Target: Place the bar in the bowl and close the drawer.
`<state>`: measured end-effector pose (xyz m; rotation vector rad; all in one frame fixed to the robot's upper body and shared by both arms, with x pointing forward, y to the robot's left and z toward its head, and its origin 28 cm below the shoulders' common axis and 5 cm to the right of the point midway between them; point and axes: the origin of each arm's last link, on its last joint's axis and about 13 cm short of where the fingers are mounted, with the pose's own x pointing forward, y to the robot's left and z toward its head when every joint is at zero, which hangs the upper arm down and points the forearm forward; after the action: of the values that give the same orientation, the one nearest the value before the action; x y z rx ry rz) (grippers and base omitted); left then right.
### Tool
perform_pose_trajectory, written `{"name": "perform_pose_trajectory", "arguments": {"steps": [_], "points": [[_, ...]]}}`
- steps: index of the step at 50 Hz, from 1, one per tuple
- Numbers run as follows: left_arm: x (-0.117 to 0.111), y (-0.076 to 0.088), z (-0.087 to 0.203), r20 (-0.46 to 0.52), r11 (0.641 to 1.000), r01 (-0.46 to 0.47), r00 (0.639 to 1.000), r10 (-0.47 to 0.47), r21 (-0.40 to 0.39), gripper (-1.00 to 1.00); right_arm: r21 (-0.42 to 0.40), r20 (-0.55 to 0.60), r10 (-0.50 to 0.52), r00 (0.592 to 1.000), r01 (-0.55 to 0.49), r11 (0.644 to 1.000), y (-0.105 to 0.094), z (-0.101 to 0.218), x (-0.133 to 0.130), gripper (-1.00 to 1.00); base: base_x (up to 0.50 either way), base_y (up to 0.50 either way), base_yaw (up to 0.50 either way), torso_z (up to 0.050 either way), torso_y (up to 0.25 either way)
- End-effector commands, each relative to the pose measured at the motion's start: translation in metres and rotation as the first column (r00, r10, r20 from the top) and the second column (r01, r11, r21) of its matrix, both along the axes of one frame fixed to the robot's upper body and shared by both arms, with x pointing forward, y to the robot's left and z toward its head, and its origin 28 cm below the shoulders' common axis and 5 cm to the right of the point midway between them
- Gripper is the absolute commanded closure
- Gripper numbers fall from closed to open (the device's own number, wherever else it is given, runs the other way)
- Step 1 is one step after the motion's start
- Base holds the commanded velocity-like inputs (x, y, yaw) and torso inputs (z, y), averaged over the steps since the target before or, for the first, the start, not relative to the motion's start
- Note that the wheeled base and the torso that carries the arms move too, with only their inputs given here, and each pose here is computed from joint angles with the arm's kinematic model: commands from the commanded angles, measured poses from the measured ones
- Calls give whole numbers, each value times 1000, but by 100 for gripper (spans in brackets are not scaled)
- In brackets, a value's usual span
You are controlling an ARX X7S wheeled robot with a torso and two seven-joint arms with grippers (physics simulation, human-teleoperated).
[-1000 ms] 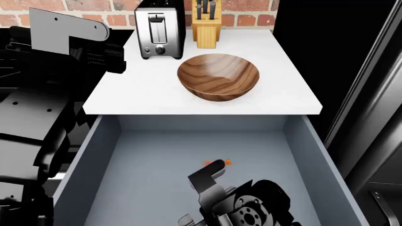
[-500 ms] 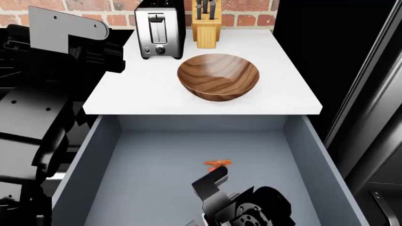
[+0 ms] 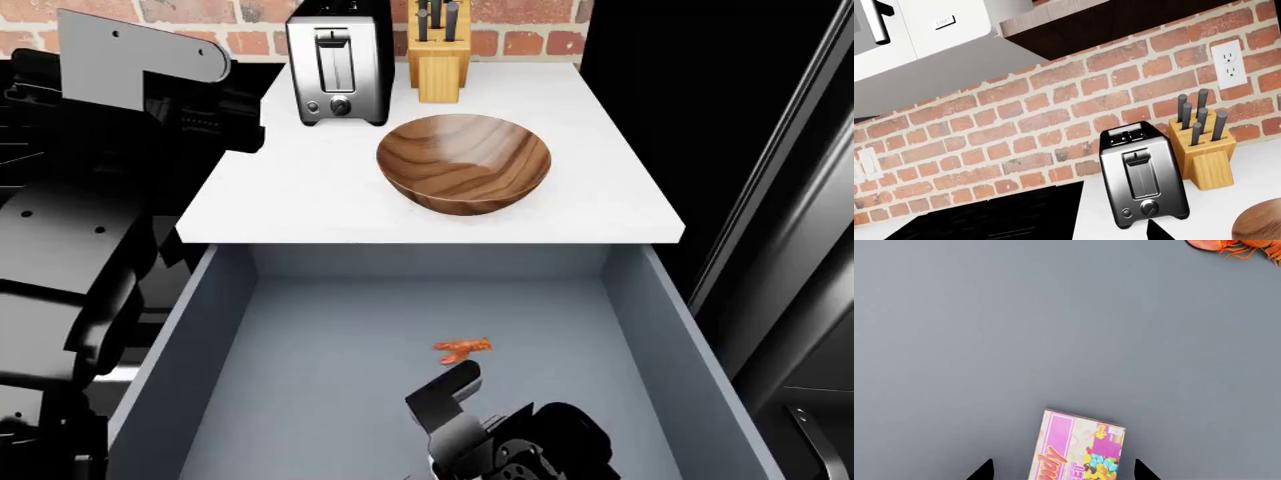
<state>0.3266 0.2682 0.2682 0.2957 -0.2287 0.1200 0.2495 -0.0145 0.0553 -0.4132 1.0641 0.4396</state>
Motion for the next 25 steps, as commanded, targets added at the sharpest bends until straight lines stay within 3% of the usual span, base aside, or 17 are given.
{"name": "perform_pose_trajectory", "arguments": {"steps": [1, 25], "points": [[-1, 0, 0, 1, 1000, -1, 1000, 1, 0, -100, -5, -6, 3, 1000, -3, 1000, 0, -6, -1, -100, 0, 0, 0, 0, 0], [-1, 2, -2, -3, 1000, -6, 1000, 6, 5, -100, -19, -15, -12, 1000, 12, 1000, -2, -18, 1, -100, 1, 1, 1, 0, 0]]}}
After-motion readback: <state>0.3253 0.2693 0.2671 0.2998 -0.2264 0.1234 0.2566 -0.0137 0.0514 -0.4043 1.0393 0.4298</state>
